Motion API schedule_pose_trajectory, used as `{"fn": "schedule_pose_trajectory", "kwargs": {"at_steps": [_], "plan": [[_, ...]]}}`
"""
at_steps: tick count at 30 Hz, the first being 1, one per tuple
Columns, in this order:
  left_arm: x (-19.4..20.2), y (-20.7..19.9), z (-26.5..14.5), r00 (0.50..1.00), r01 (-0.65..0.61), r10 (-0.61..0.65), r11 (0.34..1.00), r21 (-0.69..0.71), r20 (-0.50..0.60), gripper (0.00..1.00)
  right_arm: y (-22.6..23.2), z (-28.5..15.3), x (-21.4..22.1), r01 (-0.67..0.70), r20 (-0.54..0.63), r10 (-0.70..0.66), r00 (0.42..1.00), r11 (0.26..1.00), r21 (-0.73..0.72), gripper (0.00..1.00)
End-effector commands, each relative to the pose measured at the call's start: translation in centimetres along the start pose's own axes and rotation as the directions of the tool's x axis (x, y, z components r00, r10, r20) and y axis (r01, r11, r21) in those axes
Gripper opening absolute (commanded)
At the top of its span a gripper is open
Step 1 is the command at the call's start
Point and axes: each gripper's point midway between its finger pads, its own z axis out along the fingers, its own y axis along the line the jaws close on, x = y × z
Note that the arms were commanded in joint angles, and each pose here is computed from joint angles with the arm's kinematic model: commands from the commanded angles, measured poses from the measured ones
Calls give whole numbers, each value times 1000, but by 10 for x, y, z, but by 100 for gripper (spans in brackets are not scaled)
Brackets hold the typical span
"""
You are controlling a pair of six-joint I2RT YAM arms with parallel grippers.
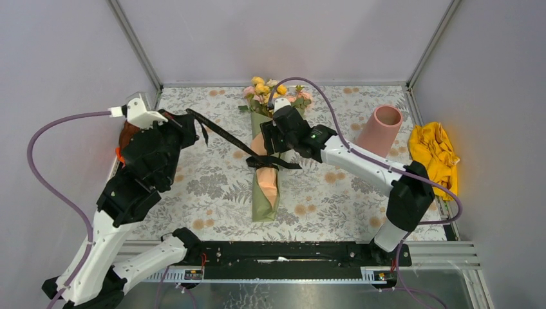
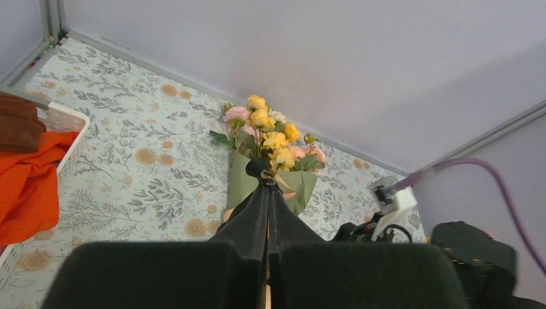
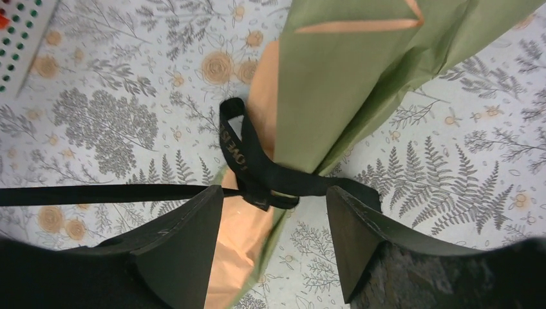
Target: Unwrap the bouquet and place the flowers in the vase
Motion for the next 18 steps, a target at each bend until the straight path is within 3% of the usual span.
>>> {"fn": "schedule_pose_trajectory", "kwargs": {"at_steps": [1, 10, 18], "plan": [[-24, 9, -13, 997, 41, -39, 999, -30, 63, 0, 6, 11, 3, -16, -20, 16, 1000, 999, -35, 67], [-6, 6, -12, 1000, 31, -31, 1000, 0, 7, 0, 22, 35, 29, -19, -116, 9, 993, 996, -86, 59], [-27, 6, -14, 998, 25, -23, 999, -22, 59, 1, 33, 50, 64, -11, -180, -7, 984, 995, -100, 56]]}}
